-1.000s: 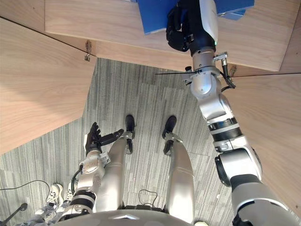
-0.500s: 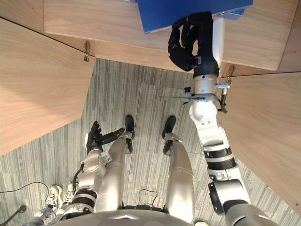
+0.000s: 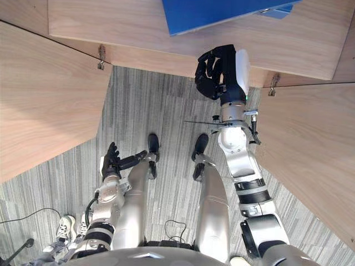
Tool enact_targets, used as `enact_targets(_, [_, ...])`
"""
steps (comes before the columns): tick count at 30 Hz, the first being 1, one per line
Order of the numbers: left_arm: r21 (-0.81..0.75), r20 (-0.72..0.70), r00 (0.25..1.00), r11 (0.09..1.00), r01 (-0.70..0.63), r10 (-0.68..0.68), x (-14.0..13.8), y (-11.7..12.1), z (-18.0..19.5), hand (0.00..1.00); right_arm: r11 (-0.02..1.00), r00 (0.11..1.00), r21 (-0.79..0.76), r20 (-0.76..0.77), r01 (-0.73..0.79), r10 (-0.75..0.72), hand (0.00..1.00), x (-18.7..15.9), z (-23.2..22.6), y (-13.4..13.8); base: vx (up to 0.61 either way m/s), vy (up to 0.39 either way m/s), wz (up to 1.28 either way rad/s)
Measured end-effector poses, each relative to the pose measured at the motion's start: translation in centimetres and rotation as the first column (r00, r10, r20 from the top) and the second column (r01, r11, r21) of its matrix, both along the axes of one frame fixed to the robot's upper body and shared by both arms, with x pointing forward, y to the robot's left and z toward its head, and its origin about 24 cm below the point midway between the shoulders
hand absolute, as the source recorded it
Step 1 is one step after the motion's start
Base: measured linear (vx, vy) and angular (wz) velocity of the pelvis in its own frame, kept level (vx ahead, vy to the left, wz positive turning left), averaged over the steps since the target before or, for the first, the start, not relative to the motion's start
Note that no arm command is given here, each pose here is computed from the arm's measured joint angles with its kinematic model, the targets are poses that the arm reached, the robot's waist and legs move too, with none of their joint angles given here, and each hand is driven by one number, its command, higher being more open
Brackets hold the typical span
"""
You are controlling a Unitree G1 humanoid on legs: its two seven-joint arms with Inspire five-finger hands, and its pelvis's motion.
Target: Walk over to the cabinet, pick up the folder, carry it to the office cabinet, place the folder inside the office cabinet, then close the office cabinet door
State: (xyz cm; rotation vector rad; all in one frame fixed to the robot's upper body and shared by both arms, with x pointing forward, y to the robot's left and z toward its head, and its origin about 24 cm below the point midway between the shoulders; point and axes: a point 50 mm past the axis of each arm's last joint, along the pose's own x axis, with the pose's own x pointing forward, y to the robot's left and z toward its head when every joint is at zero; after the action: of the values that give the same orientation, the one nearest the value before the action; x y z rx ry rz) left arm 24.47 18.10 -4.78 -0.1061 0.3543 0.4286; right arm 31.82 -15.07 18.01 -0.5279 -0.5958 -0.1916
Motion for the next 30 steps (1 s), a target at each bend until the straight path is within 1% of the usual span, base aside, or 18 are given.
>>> enact_targets(10, [0.001,0.002,1.000,1.000,-0.001,0.001,0.0,0.1,0.0,1.00,1.000,0.998,0.006,0.062,0.003,-0.004,0.00,1.8,3.1,0.4,0.01,-0.006,0.02])
enact_targets(18, [-0.004,0.004,1.000,1.000,-0.005,0.005,0.0,0.1,0.0,1.00,0.999,0.997,0.032,0.080,-0.012,0.009,0.00,3.1,5.1,0.7,0.01,-0.008,0.04])
enact_targets(30, [-0.013,0.019,1.000,1.000,-0.021,0.022,0.0,0.7,0.2,1.00,0.999,0.992,0.050,0.128,0.005,-0.011,0.00,4.8,9.7,0.1,0.00,-0.009,0.06])
